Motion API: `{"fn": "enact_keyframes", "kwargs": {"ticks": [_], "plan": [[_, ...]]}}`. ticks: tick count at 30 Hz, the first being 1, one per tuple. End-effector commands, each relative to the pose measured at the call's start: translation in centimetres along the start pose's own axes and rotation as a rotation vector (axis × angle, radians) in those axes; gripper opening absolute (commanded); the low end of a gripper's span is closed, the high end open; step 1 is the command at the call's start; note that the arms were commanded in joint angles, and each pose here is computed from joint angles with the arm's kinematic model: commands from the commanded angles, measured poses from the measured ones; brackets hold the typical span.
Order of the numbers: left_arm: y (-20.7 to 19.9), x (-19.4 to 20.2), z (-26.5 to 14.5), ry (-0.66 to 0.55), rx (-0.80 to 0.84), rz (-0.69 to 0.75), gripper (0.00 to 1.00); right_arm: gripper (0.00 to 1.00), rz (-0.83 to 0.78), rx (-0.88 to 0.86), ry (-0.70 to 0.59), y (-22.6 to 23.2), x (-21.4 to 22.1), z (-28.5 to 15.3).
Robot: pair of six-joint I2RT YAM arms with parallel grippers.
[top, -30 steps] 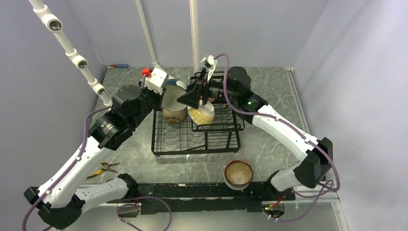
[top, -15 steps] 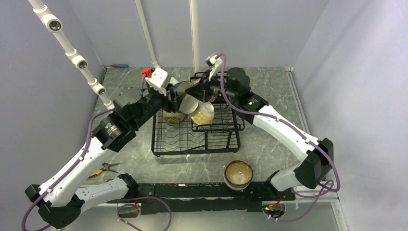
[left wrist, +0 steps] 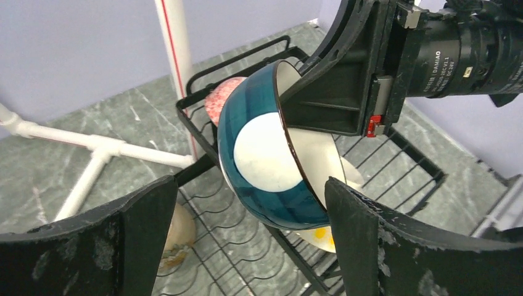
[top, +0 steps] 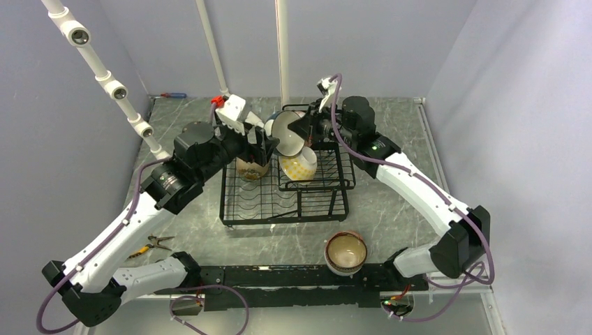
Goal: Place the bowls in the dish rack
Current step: Place the bowl in the dish rack.
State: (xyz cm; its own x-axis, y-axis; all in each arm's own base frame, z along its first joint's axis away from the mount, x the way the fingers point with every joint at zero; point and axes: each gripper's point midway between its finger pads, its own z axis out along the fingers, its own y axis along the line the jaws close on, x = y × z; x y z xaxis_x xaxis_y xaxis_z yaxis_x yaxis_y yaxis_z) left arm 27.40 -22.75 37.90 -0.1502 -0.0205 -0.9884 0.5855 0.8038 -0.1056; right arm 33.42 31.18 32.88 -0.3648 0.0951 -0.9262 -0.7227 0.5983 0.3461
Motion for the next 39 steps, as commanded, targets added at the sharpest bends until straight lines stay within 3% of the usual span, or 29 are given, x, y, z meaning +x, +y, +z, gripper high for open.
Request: {"fn": "enact_keyframes", "kwargs": {"ticks": [1,9,19,22,25,29,34,39], "plan": [[-1.8,-2.8,-1.1,-0.06,0.071,-0.141,0.94,0.0,-0.087,-0.096,-0.212,3.7,-6.6,-2.8],[-3.6,-1.6,-0.7,0.026,0.119,-0.358,0.94,0.0,-0.125,-0.229,-0.241,6.6,-7.6,-4.0],[-5.9,-1.7,0.8,0.078,0.222,-0.423,0.84,0.0,-0.126,-0.306,-0.231,8.2,-7.5,-4.4],[-5.9,-1.5,1.2,0.093,0.214,-0.426,0.71,0.0,-0.128,-0.297,-0.231,8.0,-7.4,-4.5],[-5.5,-1.6,1.2,0.082,0.196,-0.426,0.49,0.0,-0.134,-0.273,-0.23,7.6,-7.3,-4.5],[-5.2,-1.5,1.0,0.073,0.184,-0.41,0.04,0.0,-0.139,-0.258,-0.234,7.3,-7.2,-4.4],[-4.2,-1.5,0.8,0.029,0.145,-0.362,0.03,0.31,-0.141,-0.255,-0.243,7.2,-7.3,-4.4],[-2.5,-1.8,0.0,-0.076,0.094,-0.289,0.03,0.51,-0.142,-0.257,-0.244,7.3,-7.2,-4.5]]}}
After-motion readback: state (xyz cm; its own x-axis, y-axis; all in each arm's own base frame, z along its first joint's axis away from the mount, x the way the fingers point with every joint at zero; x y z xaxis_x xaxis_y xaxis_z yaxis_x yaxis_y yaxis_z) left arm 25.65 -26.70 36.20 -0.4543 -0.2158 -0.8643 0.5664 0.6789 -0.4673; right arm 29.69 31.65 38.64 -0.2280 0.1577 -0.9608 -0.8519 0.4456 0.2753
